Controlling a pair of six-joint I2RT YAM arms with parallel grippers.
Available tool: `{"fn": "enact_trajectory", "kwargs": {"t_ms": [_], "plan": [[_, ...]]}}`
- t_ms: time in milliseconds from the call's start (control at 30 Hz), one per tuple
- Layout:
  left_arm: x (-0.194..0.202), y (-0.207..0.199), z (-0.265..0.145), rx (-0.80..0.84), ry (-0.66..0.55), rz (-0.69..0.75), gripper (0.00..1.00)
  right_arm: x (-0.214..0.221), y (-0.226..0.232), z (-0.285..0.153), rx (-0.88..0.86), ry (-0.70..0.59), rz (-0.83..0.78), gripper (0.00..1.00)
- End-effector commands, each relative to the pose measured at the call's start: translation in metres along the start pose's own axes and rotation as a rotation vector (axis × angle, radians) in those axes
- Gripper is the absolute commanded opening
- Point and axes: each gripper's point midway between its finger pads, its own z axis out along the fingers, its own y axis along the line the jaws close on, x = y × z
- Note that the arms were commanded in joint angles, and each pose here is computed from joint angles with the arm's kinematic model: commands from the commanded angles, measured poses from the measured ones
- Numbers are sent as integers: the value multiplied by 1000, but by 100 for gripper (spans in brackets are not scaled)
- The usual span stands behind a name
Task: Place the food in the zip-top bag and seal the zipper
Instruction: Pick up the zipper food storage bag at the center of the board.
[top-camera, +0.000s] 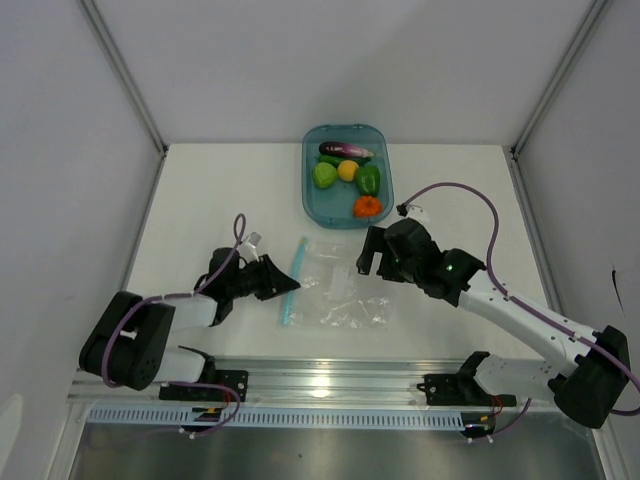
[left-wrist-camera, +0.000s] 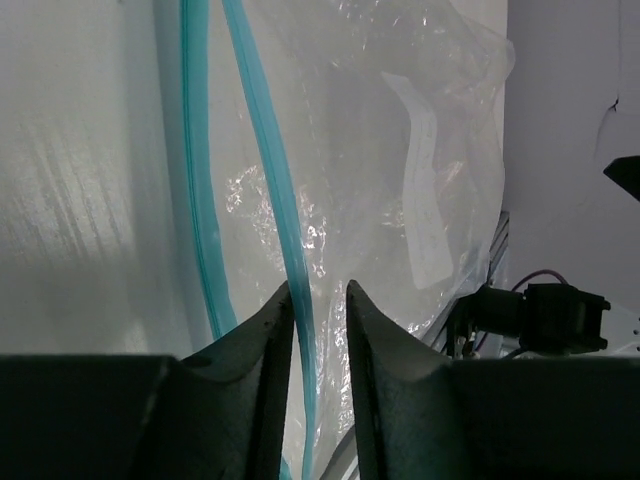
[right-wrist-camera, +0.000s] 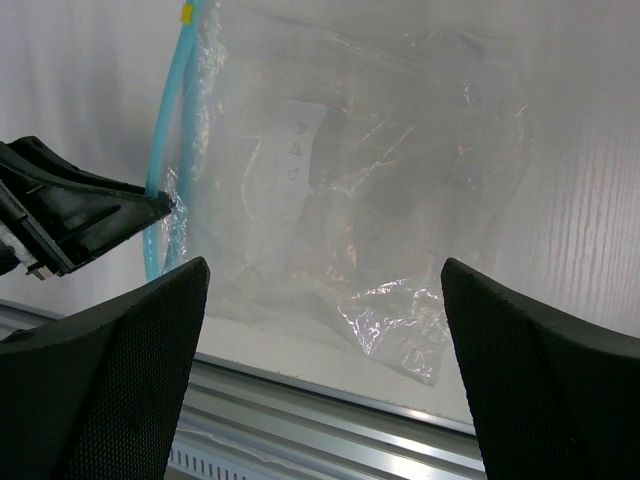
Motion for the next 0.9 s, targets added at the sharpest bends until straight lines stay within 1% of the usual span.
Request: {"fn": "enact_trajectory", "kwargs": {"t_ms": [0, 33, 133, 167, 233, 300, 333, 367, 400, 433, 500, 567, 600, 667, 700, 733, 800, 867], "plan": [[7, -15, 2, 104, 34, 20, 29, -6, 4, 1, -7, -29, 6, 99], [7, -19, 3, 125, 31, 25, 22, -7, 5, 2, -7, -29, 9, 99], [10, -25, 3, 159, 50, 34, 9, -9, 9, 3, -9, -28, 30, 99], [7, -30, 3, 173, 45, 44, 1, -8, 9, 4, 0, -23, 35, 99], [6, -41, -1, 205, 37, 77, 1, -10, 11, 4, 13, -25, 50, 99], [5, -43, -2, 183, 36, 104, 1, -7, 14, 6, 32, -13, 45, 99], [-2, -58, -6, 205, 7, 188, 1, -10, 17, 5, 38, -21, 41, 100], [-7, -66, -8, 202, -9, 225, 1, -8, 20, 8, 45, -12, 30, 99], [-11, -63, -9, 138, -12, 230, 1, -6, 26, 7, 39, -10, 20, 99], [-13, -75, -17, 146, -39, 321, 1, -6, 28, 7, 42, -11, 17, 99], [-22, -87, -25, 112, -62, 379, 1, -9, 41, 8, 23, -14, 18, 99], [-32, -97, -35, 93, -114, 458, 0, -11, 53, 8, 4, -20, 12, 99], [-40, -107, -40, 96, -141, 482, 1, -19, 63, 7, -3, -33, 15, 99], [-42, -108, -45, 74, -147, 515, 1, -22, 73, 5, -1, -42, 14, 100], [-42, -110, -48, 75, -151, 525, 1, -34, 84, 0, -10, -73, 23, 99], [-41, -111, -48, 78, -147, 534, 1, -30, 88, 2, 6, -63, 21, 99], [-39, -114, -48, 88, -146, 542, 1, -39, 99, -1, 4, -87, 42, 99], [-34, -117, -46, 97, -136, 567, 1, -37, 107, 1, 2, -79, 47, 99]]}}
